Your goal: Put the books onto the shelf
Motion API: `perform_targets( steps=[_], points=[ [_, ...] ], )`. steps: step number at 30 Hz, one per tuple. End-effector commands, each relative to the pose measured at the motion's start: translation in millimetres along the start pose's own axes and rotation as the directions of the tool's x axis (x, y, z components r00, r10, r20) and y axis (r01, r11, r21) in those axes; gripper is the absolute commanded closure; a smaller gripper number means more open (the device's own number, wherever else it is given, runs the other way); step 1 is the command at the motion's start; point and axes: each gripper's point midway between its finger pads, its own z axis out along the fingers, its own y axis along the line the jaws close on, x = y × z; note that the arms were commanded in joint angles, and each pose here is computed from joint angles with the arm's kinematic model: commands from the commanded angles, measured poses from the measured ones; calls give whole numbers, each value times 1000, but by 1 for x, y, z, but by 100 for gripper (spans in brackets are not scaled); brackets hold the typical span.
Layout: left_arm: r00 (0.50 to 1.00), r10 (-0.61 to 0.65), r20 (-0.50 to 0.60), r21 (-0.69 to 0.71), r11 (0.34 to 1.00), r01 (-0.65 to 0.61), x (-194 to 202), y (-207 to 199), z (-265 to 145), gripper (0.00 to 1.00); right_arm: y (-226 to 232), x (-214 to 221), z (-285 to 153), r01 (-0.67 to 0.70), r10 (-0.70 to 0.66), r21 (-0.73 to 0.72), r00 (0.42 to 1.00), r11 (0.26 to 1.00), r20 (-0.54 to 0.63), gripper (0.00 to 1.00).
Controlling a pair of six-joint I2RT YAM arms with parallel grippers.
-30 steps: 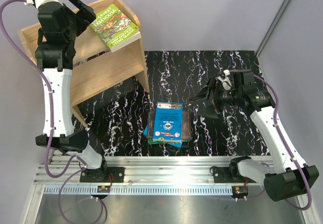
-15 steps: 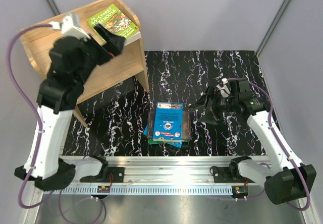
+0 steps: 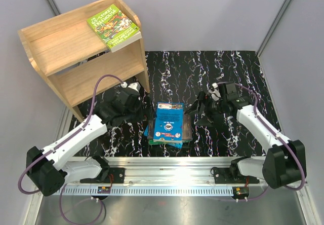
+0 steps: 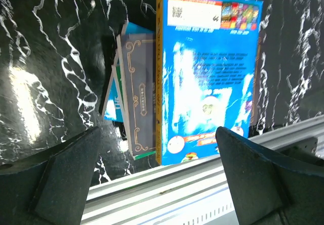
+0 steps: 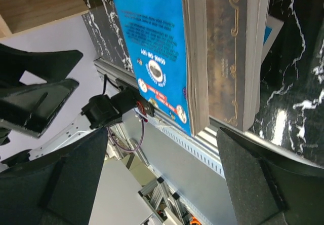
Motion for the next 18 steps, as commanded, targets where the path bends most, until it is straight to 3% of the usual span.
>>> perform_targets(
  steps=[1,9,18],
  points=[
    [997,-3,81,190,982,-12,-22,-41,-5,1,-3,-16,19,58,-58,1,998,998,32,5],
    [1000,1,-22,282,959,5,2,-55,39,1,-23,-25,43,44,-47,52,998,998,49,6],
    [987,40,-153,285,959,5,24,-60,84,1,-34,-31,58,36,-38,76,999,996,31,7]
  ],
)
